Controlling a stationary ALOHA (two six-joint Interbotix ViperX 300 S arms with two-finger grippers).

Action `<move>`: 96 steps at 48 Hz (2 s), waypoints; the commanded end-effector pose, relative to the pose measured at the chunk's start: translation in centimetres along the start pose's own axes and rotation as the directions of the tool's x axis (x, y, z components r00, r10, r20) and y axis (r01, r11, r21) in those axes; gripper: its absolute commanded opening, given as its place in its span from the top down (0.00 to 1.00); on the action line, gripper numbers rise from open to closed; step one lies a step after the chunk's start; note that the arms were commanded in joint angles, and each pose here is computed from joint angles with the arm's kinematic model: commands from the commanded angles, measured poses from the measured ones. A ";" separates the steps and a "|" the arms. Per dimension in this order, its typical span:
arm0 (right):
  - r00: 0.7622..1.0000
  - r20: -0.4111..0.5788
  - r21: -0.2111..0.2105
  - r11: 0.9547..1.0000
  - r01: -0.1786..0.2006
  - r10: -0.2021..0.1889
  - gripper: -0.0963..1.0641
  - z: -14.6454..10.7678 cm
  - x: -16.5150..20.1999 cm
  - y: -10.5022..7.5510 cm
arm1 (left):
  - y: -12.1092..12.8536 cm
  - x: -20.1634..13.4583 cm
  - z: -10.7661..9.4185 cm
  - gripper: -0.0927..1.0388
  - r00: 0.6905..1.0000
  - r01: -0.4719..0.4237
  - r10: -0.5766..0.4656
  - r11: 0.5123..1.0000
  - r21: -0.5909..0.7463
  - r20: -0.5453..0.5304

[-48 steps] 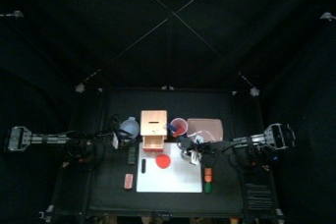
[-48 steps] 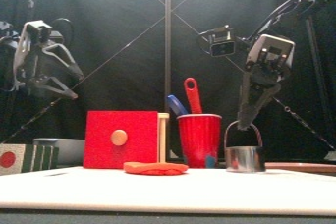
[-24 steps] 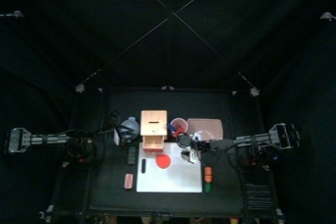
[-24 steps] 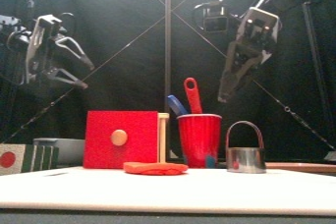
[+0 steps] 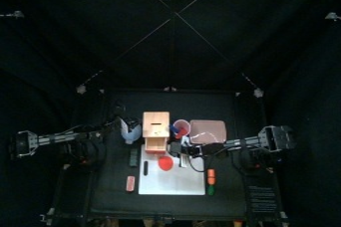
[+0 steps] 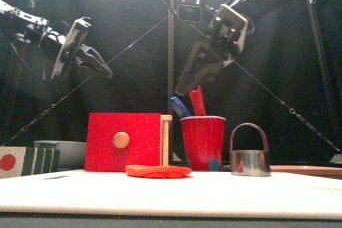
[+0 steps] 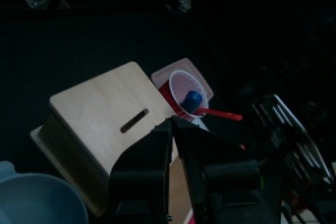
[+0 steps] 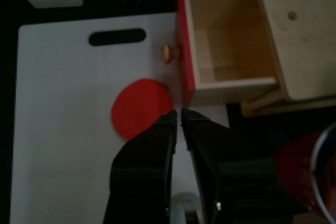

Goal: Get the cutter from the drawer then cut the dough then place the extra dough in the bowl
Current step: Shut the drawer

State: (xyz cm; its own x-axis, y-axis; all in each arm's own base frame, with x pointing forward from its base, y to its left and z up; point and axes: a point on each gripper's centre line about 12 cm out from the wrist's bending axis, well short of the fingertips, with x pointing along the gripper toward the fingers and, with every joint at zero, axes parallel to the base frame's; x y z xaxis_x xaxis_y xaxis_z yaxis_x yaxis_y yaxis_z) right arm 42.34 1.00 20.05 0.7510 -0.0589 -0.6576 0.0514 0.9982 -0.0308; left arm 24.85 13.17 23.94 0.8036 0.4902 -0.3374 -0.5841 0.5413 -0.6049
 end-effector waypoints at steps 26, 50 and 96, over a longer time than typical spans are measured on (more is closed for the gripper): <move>0.997 -0.044 -0.064 0.996 0.064 -0.067 0.52 4.8 6.6 1.2 | 4.0 11.9 2.5 0.53 0.970 -0.226 0.212 0.967 -0.117 -0.121; 0.985 -0.101 -0.077 0.988 0.131 -0.138 0.52 4.7 8.7 -0.6 | 4.5 12.6 1.3 0.53 0.949 -0.253 0.223 0.961 -0.113 -0.221; 0.956 -0.085 -0.057 0.960 0.275 -0.279 0.52 6.9 11.2 -8.1 | 4.6 12.6 1.2 0.53 0.947 -0.256 0.226 0.960 -0.115 -0.227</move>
State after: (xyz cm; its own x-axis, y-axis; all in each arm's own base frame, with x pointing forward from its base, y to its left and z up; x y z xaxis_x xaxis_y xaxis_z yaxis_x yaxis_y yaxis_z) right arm 54.41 -6.73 15.64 0.6182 -0.3122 -0.7214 0.1860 0.9498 -0.2517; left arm 31.91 22.35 16.76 0.6423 0.4180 -0.6424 -0.7654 0.3057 -0.5664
